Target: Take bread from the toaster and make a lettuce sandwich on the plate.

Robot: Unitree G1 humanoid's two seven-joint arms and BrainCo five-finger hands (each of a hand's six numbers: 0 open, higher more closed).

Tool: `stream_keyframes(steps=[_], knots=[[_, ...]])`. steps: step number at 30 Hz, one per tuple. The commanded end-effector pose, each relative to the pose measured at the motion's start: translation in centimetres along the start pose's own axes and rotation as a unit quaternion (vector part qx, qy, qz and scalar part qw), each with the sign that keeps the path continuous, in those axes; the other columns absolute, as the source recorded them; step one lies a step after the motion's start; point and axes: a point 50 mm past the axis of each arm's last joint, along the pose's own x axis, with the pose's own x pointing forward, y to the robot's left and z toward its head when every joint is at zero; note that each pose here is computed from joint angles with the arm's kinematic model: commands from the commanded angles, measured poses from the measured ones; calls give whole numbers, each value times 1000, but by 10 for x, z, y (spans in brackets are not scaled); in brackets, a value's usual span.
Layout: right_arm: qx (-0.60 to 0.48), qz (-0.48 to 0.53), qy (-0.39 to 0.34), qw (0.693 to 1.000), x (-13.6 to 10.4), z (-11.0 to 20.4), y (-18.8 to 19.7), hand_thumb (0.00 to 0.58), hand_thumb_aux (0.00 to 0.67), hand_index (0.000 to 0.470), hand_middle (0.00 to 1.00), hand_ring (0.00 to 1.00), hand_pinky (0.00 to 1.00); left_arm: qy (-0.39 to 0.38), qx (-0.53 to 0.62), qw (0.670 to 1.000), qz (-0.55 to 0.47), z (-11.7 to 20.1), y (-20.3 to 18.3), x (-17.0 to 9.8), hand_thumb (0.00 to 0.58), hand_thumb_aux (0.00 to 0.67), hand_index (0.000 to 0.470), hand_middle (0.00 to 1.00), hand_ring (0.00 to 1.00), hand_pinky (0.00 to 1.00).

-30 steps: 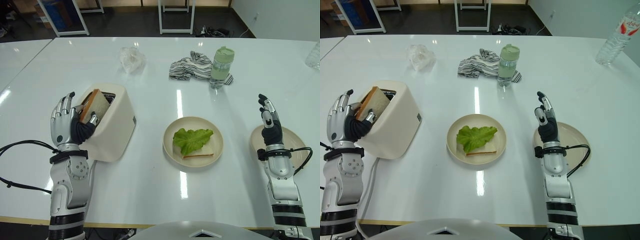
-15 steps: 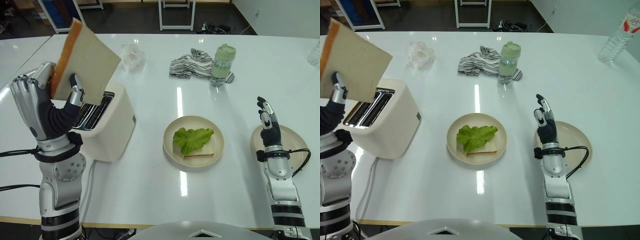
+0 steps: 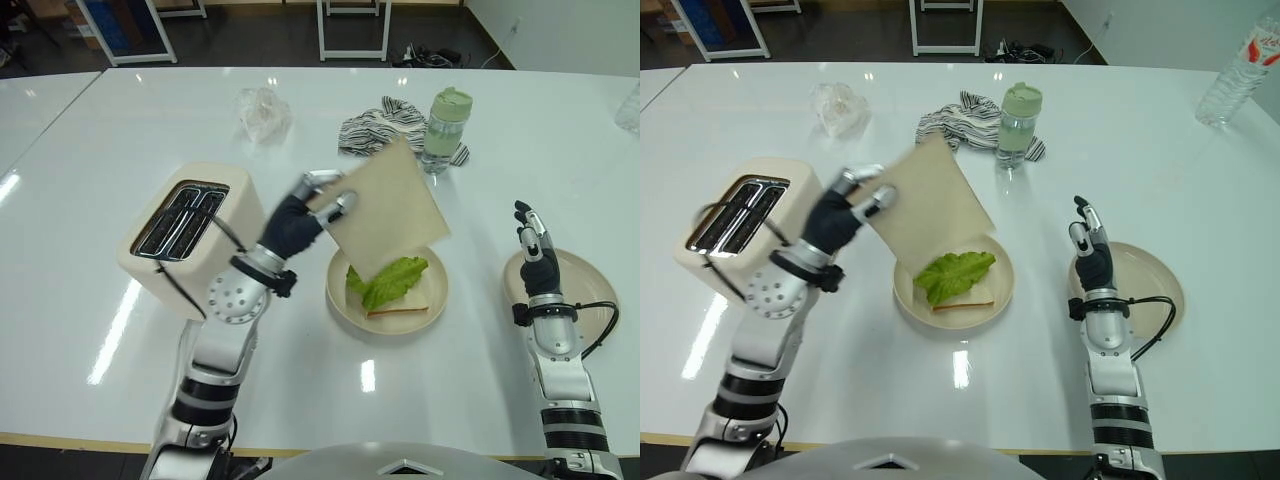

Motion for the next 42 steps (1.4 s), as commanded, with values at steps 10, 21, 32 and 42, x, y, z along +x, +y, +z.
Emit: stream_keyframes(steps=[10, 21, 32, 42], knots=[[-8, 17, 29, 999, -9, -14, 15, 0, 0, 0, 0, 0, 0, 106, 18, 970, -220, -66, -11, 47, 580, 670, 470, 1000, 1000, 1000], [-16, 21, 35, 999, -9, -17, 15, 0, 0, 0, 0, 0, 0, 131, 21, 968, -213, -80, 6, 56, 580, 670, 470, 1000, 1000, 1000], [-23, 23, 36, 999, -9, -18, 14, 0, 0, 0, 0, 0, 0, 188, -1, 955, -230, -103, 1, 53, 580, 670, 470, 1000, 1000, 1000], [-26, 23, 36, 999, -11, -18, 13, 0, 0, 0, 0, 0, 0, 228, -15, 947, -224, -119, -4, 50, 580, 670, 470, 1000, 1000, 1000]])
